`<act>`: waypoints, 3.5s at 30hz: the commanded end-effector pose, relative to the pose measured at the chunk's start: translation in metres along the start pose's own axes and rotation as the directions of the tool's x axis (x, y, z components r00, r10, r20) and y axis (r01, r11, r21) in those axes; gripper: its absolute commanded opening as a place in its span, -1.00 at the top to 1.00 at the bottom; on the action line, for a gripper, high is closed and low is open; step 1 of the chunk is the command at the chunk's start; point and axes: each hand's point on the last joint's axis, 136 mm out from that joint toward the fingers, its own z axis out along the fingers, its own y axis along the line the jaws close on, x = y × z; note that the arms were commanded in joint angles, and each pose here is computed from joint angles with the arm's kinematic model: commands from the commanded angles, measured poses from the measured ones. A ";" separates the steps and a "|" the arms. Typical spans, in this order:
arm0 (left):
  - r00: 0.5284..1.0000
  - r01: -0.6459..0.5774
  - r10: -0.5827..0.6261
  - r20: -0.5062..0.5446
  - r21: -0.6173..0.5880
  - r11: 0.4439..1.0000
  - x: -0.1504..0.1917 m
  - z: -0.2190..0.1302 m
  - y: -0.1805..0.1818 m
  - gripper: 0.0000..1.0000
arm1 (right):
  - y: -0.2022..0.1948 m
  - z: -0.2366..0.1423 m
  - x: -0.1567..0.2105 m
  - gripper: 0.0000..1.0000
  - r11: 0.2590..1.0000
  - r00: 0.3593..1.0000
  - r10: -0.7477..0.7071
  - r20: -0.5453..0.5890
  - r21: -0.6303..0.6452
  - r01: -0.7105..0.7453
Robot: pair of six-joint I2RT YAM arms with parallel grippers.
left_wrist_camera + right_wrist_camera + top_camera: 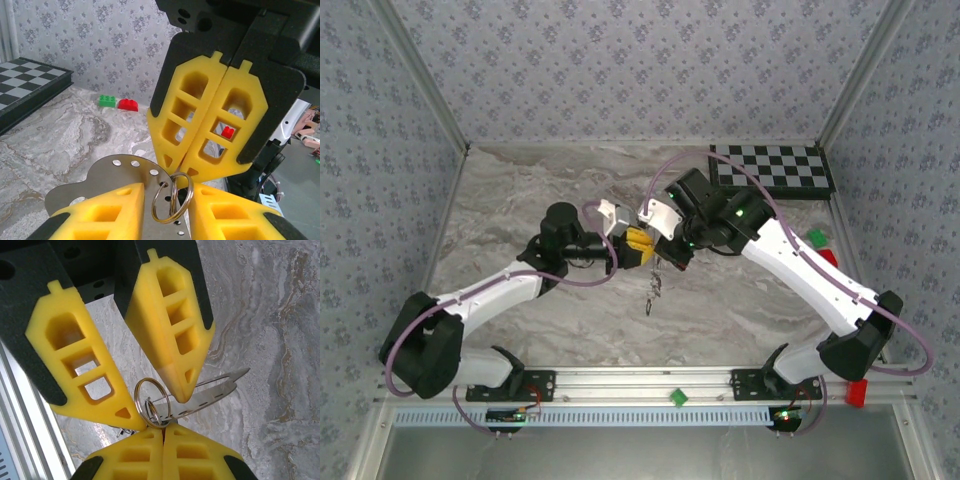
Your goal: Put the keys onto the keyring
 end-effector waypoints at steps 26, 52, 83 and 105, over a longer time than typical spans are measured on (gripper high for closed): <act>0.996 -0.057 0.056 0.071 0.014 0.998 -0.023 0.004 -0.009 1.00 | -0.002 -0.023 0.000 0.48 0.996 0.980 0.011 0.200 0.085 -0.028; 0.988 -0.086 0.083 0.128 0.017 0.996 -0.042 -0.004 -0.023 1.00 | 0.000 -0.017 0.012 1.00 0.996 0.975 0.022 0.220 0.083 -0.041; 0.980 -0.059 0.056 0.189 0.009 0.998 -0.046 -0.001 -0.020 1.00 | 0.020 -0.007 0.013 0.58 0.991 0.923 0.130 0.363 -0.077 -0.109; 0.976 -0.039 0.038 0.216 0.000 0.999 -0.052 -0.002 -0.018 1.00 | -0.005 -0.048 -0.018 0.43 0.949 0.698 0.291 0.654 -0.291 -0.123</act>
